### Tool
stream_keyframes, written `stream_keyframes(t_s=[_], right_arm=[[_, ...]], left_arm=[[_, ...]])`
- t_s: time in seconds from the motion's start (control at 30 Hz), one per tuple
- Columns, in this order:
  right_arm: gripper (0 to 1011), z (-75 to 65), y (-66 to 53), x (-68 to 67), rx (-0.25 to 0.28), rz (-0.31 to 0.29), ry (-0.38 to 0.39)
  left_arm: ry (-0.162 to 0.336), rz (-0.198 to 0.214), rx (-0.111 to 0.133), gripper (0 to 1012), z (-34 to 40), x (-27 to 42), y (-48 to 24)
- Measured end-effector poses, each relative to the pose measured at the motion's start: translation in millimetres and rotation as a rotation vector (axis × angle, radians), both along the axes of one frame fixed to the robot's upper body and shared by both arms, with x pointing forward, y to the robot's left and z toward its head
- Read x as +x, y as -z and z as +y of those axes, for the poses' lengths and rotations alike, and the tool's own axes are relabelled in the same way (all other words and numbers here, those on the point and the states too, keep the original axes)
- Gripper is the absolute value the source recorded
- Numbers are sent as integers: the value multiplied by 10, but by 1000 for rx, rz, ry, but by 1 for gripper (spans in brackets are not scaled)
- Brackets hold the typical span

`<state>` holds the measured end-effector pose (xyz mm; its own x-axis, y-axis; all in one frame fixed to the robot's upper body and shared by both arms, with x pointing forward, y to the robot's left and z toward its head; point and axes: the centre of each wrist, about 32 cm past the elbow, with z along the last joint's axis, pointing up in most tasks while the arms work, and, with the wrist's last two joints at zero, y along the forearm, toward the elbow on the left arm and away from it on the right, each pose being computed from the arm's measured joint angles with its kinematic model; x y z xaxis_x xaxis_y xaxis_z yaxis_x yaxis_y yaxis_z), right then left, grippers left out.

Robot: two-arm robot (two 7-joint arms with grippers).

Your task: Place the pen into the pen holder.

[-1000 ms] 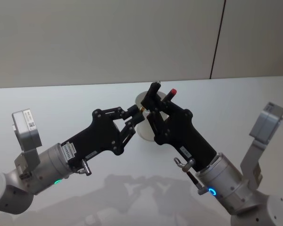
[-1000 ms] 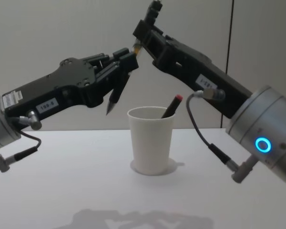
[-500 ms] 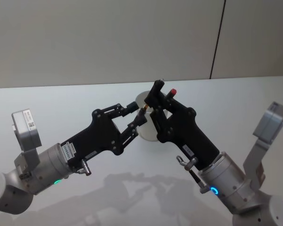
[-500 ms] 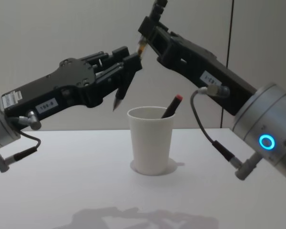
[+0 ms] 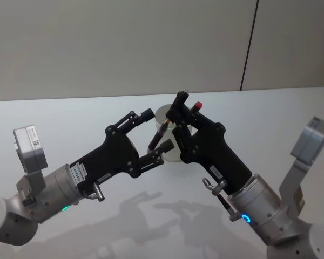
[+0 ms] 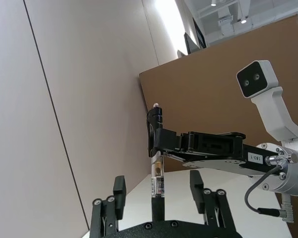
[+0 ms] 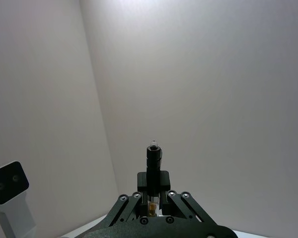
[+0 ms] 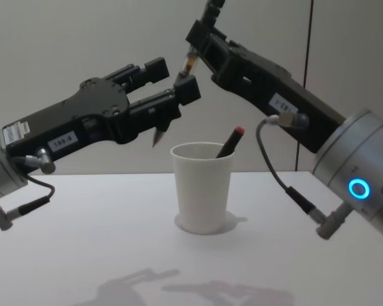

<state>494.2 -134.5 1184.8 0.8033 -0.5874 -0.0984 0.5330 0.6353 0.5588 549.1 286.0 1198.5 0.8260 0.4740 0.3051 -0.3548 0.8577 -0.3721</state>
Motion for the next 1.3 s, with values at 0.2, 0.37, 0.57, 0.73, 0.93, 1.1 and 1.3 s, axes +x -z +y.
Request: stream_keyframes(t_s=[0.2,0.37,0.57,0.73,0.93,1.1,1.3], right_arm=[[128,-3,-3,-5,-2,-3,3],[128,-7,-12,-10,-8,-8,13],[128,-16,-53,-18,-45,-31,51],[128,-27,-114,-19,-95,-61,100],[129,-40,-199,16,-170,-108,168],[128,-45,-261,80,-213,-143,210],[128,-42,-298,175,-252,-173,248]], left_arm=[[0,0,0,968,0,0,0],[0,0,0,1004,0,0,0],[0,0,0,1004,0,0,0],[0,0,0,1004,0,0,0],[0,0,0,1004,0,0,0],[0,0,0,1004,0,0,0],[0,0,0,1004,0,0,0]])
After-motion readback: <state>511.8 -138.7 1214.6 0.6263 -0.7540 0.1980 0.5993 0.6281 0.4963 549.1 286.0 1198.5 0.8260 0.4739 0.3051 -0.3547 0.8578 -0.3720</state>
